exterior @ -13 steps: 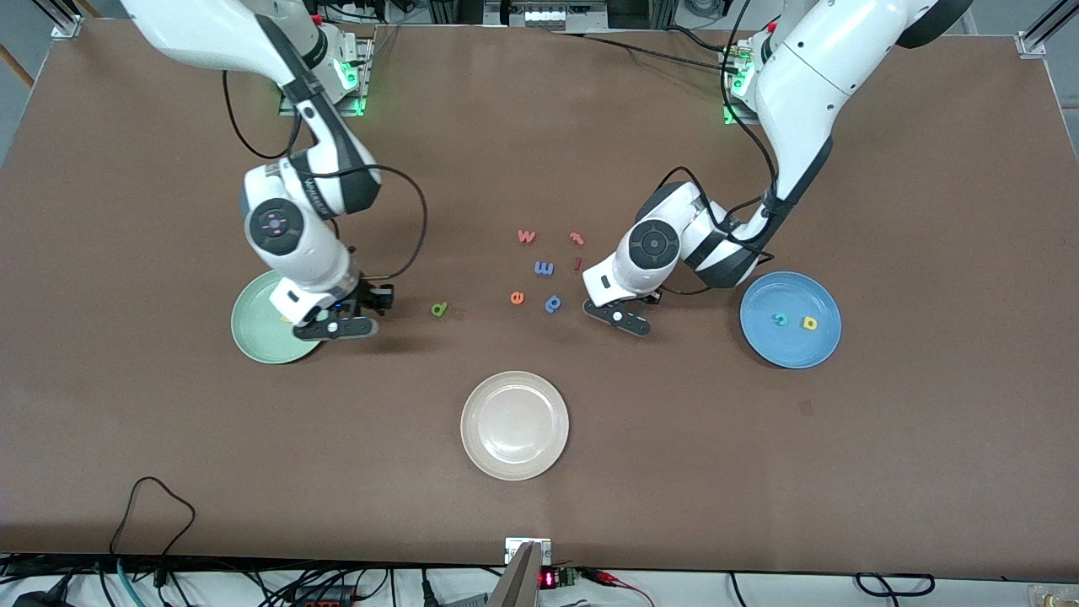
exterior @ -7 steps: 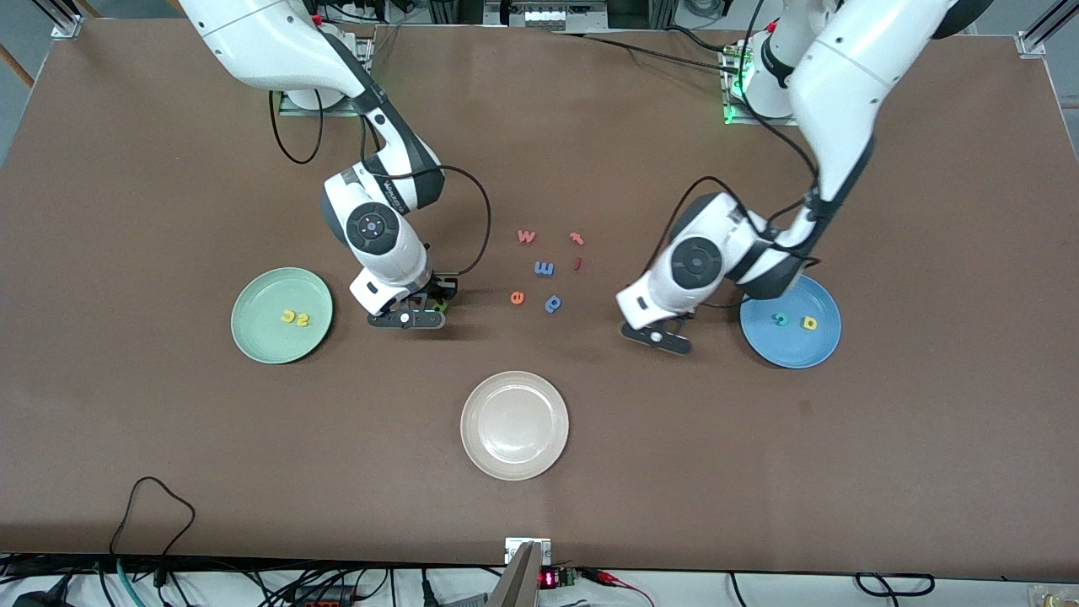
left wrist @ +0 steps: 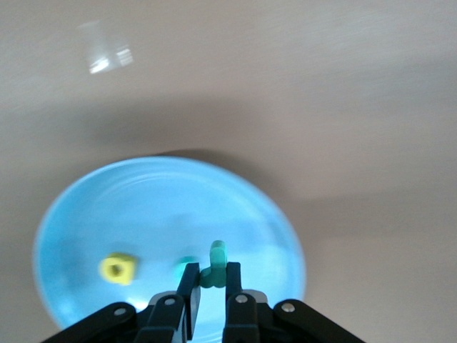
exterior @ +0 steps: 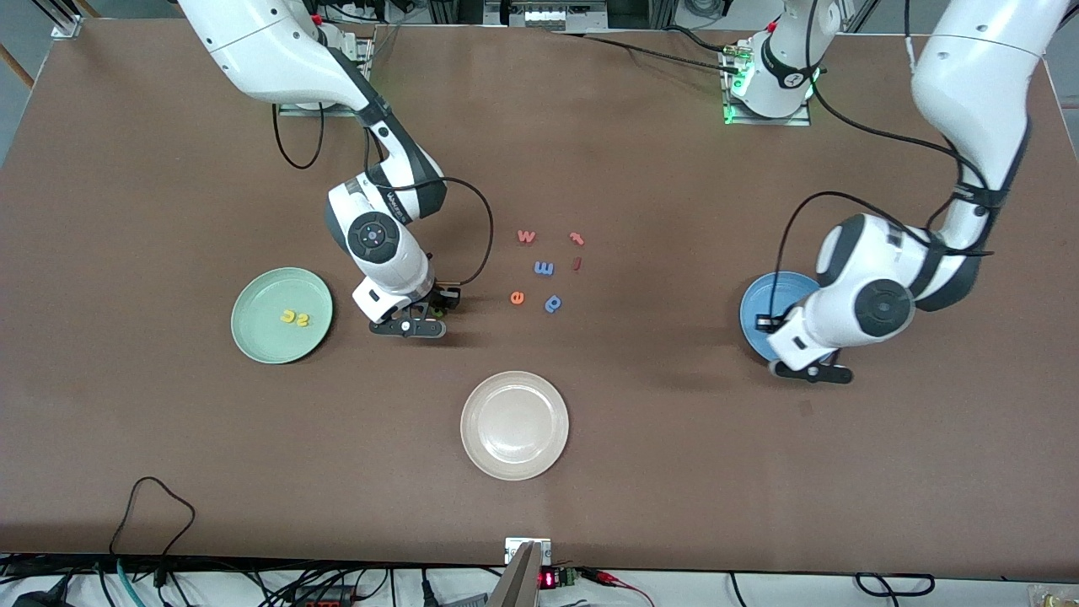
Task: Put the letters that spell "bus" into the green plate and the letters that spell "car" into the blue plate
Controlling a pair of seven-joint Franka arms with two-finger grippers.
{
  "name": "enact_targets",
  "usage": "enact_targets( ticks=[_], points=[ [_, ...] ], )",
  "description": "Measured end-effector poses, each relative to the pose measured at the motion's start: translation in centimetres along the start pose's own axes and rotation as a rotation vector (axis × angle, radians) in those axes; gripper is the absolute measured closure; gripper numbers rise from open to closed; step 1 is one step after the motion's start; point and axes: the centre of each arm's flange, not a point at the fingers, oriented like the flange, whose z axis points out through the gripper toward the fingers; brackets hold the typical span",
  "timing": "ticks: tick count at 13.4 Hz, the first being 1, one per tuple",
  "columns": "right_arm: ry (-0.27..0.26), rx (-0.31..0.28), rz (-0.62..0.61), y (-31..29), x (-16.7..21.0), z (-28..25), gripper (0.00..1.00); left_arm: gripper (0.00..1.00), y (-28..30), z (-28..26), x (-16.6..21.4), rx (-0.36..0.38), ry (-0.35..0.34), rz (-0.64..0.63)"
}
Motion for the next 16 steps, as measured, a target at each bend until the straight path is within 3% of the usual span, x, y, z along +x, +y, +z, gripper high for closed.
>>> enact_targets(
  ticks=[7, 10, 12, 13, 14, 16],
  points=[
    [-0.006, 0.003, 0.003, -0.3, -0.1, 1.6, 0.53, 0.81, -3.9, 3.5, -1.5, -0.02, -0.069, -0.057],
    [-0.009, 0.002, 0.004, -0.3, -0.2, 1.8, 0.53, 0.77, -5.0, 4.8, -2.3, -0.026, -0.097, -0.072],
    [-0.009, 0.002, 0.004, -0.3, -0.2, 1.8, 0.56, 0.62, -5.1, 4.9, -2.5, -0.026, -0.104, -0.077],
    [-0.007, 0.002, 0.005, -0.3, -0.1, 1.8, 0.65, 0.52, -5.1, 4.8, -2.4, -0.025, -0.105, -0.077],
    [-0.007, 0.002, 0.006, -0.3, -0.1, 1.8, 0.66, 0.41, -5.1, 4.1, -2.1, -0.025, -0.092, -0.078],
    [-0.008, 0.002, 0.009, -0.2, -0.1, 1.7, 0.72, 0.22, -4.7, -0.3, -0.7, -0.022, -0.01, -0.073]
  ],
)
